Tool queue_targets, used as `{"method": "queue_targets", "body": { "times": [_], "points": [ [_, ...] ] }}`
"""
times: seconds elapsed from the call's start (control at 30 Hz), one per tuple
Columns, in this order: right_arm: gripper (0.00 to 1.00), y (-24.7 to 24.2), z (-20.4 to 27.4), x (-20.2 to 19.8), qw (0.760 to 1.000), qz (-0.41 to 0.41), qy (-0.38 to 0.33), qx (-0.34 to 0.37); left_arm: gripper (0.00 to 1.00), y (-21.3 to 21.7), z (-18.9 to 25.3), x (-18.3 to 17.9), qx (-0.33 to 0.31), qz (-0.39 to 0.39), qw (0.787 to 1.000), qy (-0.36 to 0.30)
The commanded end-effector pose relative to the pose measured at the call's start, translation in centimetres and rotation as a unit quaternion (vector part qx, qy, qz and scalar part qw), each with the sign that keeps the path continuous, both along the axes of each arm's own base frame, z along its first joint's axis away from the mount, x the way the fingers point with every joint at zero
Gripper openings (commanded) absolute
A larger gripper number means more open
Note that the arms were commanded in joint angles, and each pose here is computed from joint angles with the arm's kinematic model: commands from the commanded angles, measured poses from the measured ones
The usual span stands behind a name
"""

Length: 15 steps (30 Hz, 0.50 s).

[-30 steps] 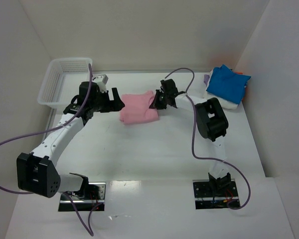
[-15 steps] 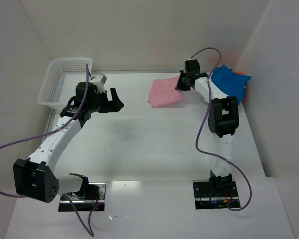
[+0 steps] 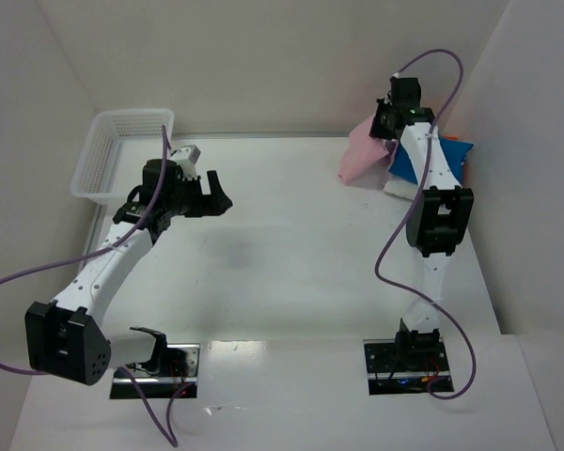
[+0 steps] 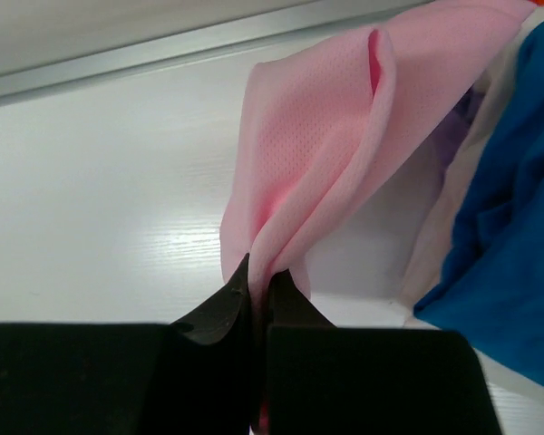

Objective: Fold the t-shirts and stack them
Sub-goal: Put the neatly folded tshirt into the corner of the board with the right arm

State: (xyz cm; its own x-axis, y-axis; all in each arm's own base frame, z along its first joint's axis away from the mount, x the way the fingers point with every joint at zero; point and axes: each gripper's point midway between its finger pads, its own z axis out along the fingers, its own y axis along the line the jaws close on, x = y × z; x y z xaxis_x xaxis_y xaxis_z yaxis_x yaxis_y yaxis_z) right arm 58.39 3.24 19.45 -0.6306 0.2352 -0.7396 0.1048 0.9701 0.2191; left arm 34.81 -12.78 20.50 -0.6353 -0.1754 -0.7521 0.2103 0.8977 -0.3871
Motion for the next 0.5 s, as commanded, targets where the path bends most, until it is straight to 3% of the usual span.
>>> {"method": "queue_targets", "body": {
  "times": [0.0,0.47],
  "points": [
    [0.00,-2.0,1.7,-0.4,1.000,-0.003,-0.001,-0.024,0.99,-0.2,-0.1,0.3,-0.001,-0.013,1.000,-0.006],
    [0.00,-10.4,6.9,-1.7,0.997,-0.060,-0.047,-0.023,0.99,-0.6,-1.8,0.8,-0.002,-0.021,1.000,0.018]
  ]
}}
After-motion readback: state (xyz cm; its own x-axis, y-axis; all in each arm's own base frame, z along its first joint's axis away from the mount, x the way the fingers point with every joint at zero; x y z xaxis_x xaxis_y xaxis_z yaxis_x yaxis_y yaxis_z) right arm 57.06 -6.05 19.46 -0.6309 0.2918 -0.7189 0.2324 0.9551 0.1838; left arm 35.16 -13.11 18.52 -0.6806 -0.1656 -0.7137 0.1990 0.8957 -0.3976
